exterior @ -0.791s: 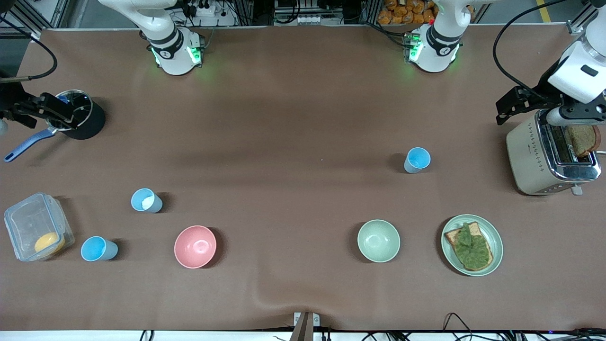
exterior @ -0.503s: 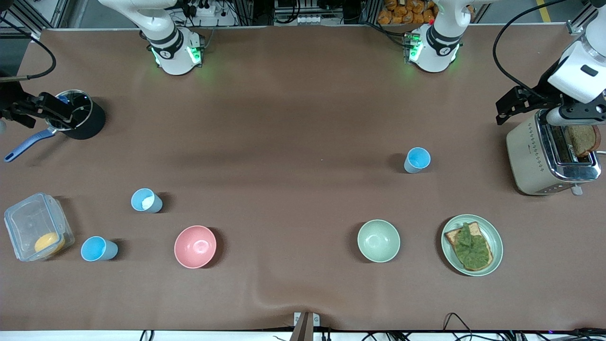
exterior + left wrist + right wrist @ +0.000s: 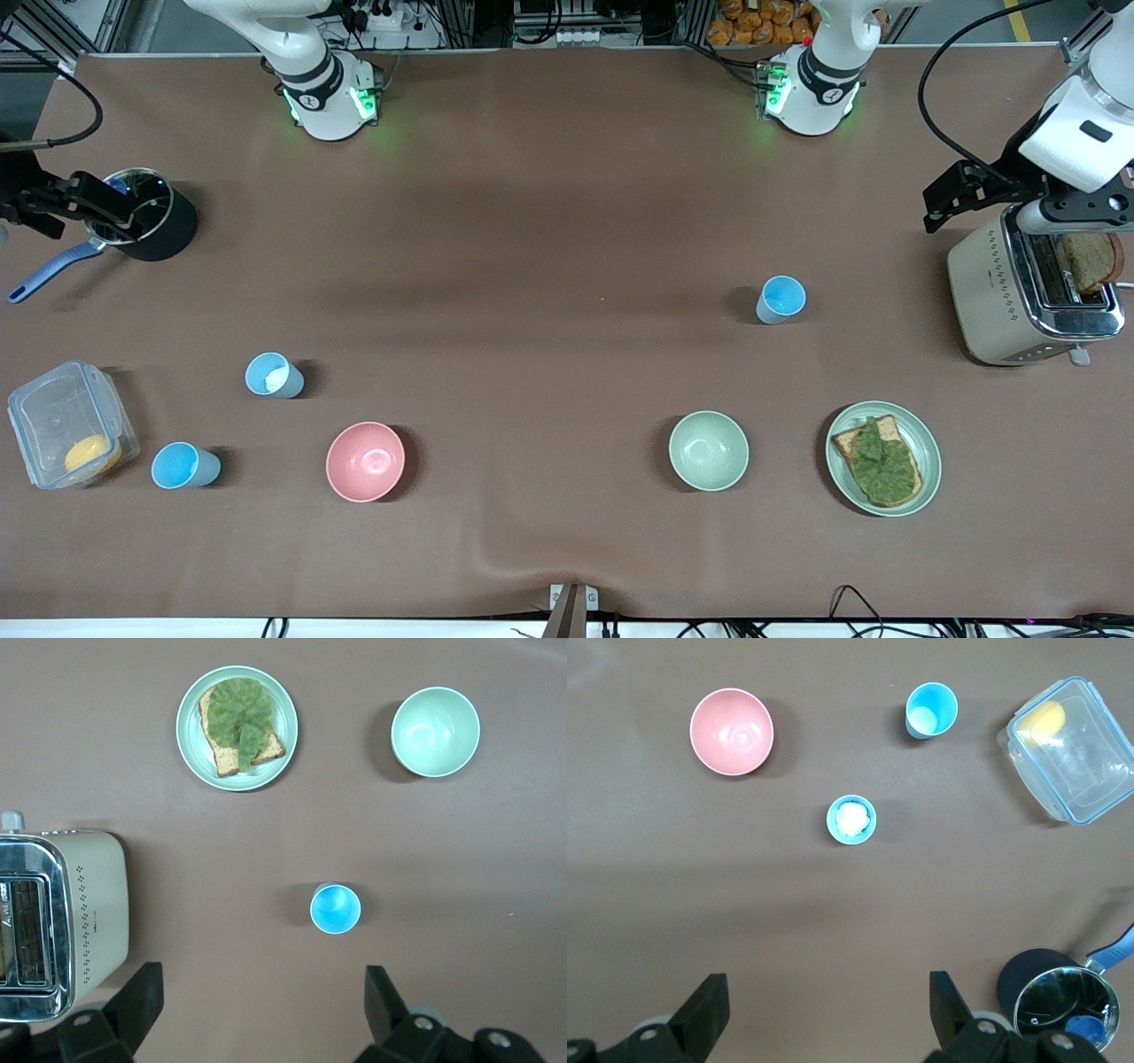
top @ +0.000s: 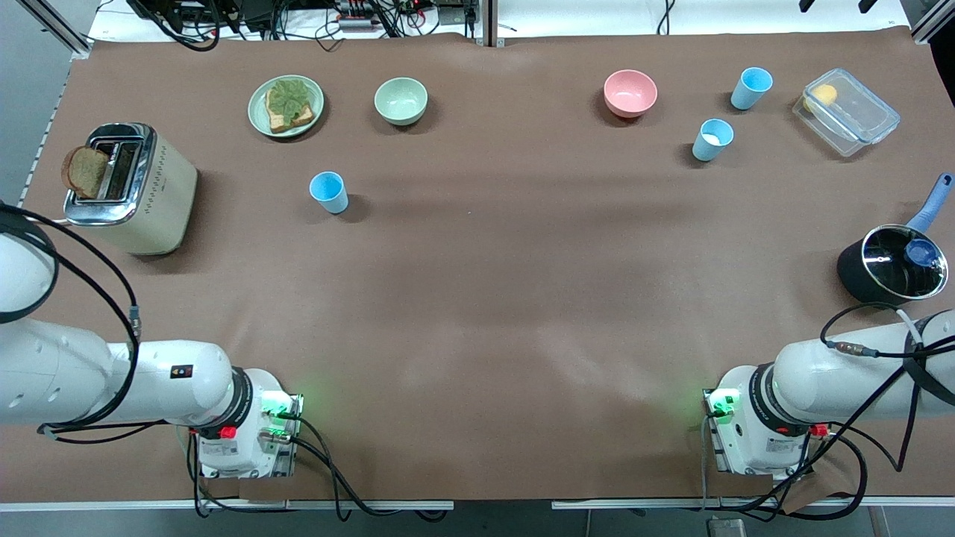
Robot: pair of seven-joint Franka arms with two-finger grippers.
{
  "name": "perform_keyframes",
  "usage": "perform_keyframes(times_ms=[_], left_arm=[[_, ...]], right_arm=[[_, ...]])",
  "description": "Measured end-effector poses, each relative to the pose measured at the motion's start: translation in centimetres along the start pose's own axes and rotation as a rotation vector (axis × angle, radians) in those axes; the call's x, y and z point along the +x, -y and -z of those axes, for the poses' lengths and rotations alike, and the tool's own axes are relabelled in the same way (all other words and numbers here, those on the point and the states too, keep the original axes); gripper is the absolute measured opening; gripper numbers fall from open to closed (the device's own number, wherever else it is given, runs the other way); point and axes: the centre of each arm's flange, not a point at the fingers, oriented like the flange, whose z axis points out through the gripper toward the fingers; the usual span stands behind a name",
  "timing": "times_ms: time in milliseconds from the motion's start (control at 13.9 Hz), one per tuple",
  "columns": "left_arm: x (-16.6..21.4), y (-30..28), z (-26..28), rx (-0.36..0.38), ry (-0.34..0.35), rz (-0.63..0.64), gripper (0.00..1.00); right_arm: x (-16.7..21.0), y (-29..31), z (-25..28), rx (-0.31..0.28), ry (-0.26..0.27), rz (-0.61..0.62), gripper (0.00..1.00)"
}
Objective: Stack blue cups with both arms
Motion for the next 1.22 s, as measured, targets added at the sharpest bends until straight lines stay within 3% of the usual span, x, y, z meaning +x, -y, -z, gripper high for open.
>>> perform_keyframes(times_ms=[1222], left_arm=[[0.02,0.30,-0.05,0.000,0.003,0.014,1.00]], right_arm=[[0.21,0.15,-0.79,-0.001,0.027,0.002,1.00]])
